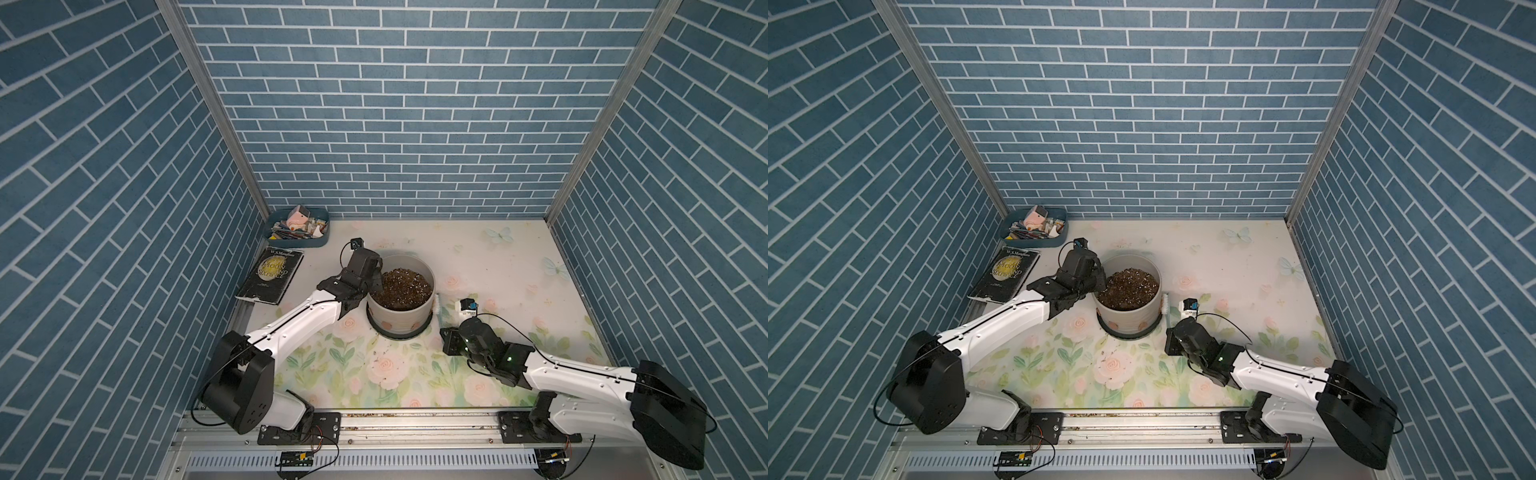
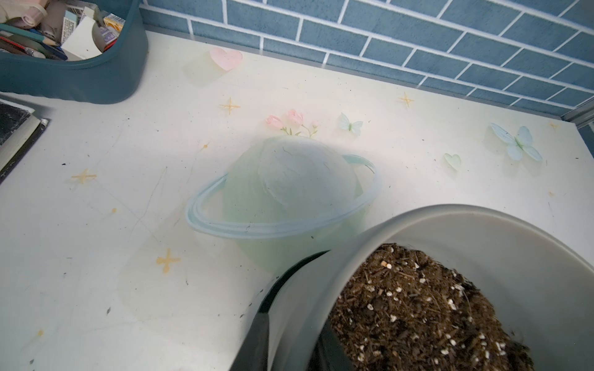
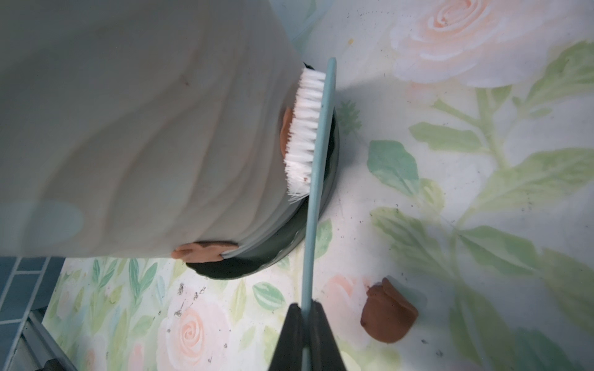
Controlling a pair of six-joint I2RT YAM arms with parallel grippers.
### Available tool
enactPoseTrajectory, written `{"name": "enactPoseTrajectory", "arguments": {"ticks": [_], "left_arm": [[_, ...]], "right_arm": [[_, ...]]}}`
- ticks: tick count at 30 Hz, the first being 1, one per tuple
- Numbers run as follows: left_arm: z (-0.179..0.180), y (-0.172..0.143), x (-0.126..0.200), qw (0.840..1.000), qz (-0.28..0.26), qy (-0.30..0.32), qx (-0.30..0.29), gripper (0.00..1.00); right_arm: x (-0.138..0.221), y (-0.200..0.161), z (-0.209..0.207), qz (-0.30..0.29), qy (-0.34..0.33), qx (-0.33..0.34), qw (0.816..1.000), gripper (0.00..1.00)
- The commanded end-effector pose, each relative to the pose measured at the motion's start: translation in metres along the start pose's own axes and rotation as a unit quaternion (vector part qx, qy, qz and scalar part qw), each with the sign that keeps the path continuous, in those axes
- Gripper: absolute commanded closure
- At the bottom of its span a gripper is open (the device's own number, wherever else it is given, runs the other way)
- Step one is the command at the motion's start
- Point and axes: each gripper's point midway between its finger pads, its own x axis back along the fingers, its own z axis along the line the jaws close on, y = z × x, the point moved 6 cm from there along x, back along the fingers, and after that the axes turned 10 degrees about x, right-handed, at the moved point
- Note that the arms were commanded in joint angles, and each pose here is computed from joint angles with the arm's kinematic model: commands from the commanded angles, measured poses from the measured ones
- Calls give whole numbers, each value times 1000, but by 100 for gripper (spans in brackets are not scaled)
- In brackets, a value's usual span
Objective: Scrub the dried mud off the ceramic pot
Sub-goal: Brush off the soil from the pot.
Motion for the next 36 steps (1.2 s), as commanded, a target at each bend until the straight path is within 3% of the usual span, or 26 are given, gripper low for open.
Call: {"name": "enactPoseTrajectory", "arguments": {"ticks": [1, 11, 18, 24, 27, 31, 33, 36], "left_arm": [[0, -4, 2, 1000, 4, -8, 12, 78], [2, -5, 0, 1000, 4, 3, 9, 83], [4, -6, -2, 1000, 5, 9, 7, 84], [4, -5, -1, 1000, 3, 10, 8, 84], [5, -5, 1, 1000, 3, 11, 7, 84], [5, -3, 3, 1000, 1, 12, 7, 84], [5, -1, 4, 1000, -3, 14, 7, 82], [1, 4, 3, 1000, -9, 10, 8, 70]], "right_arm": [[8, 1, 10, -12, 42, 6, 999, 100], [25, -9, -5, -14, 32, -8, 999, 100], [47, -19, -28, -2, -16, -16, 1000, 100], [54, -23, -49, 26, -91, -20, 995, 100], [54, -20, -69, 59, -173, -19, 983, 100], [47, -16, -83, 93, -214, -25, 972, 100], [45, -7, -76, 85, -204, -10, 975, 100], [44, 5, -58, 59, -157, 8, 986, 100]]}}
